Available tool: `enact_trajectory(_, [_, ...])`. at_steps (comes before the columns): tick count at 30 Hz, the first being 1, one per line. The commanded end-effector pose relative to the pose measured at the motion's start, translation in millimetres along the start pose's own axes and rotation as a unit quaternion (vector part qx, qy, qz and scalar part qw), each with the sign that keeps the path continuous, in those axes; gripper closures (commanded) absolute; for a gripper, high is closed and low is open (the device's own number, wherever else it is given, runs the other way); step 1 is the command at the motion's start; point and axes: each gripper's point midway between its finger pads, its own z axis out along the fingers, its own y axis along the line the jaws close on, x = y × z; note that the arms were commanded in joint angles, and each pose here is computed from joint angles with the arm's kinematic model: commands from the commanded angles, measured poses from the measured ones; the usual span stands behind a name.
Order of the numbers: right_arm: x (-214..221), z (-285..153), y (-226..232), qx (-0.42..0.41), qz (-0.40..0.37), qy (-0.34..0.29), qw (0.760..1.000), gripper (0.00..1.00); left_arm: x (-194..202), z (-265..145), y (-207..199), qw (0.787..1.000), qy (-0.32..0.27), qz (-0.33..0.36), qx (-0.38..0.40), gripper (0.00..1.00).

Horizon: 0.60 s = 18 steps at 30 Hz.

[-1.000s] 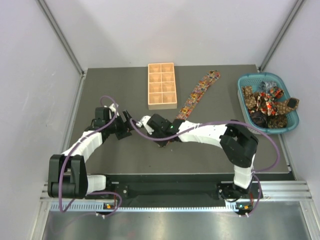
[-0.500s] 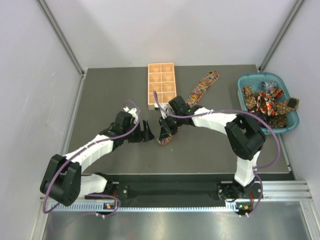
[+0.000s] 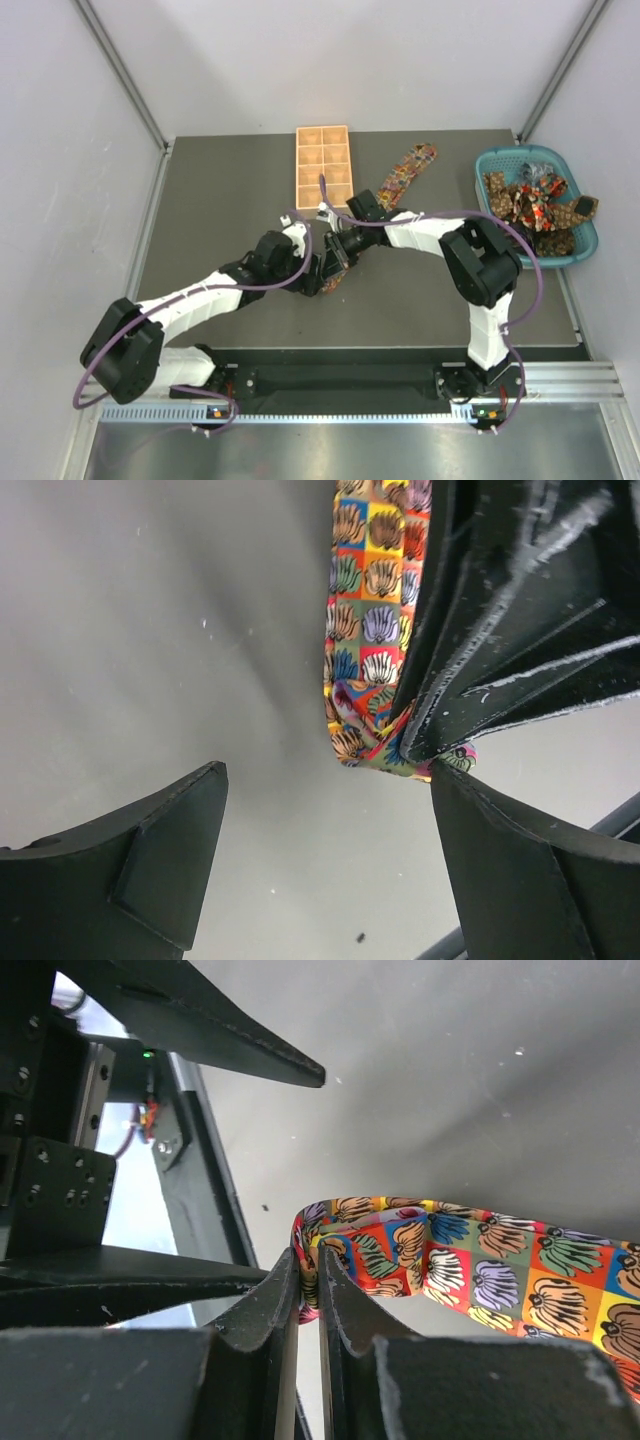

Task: Roll the ties
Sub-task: Roll the tie

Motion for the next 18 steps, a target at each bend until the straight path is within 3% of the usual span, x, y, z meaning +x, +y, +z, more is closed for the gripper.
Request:
enact_trajectory(1, [-15.1, -5.1, 14.0, -0.054, -0.015, -0.019, 0.998, 1.00, -34.0, -5.0, -14.9, 0.996, -0.066, 0.061, 0.030, 0.13])
enact_trajectory(10, [-12.8, -5.5, 4.8, -0.079, 0.015, -0.013, 0.997, 1.00, -26.4, 13.2, -40.4, 0.987, -0.042, 0.150, 0.040, 0.13])
enact_trajectory(18, [-15.2, -9.4, 0.0, -0.084, 0.023, -0.017, 0.996, 1.00, -25.1, 25.3, -49.0, 0.981, -0.026, 0.185, 0.046, 0.14])
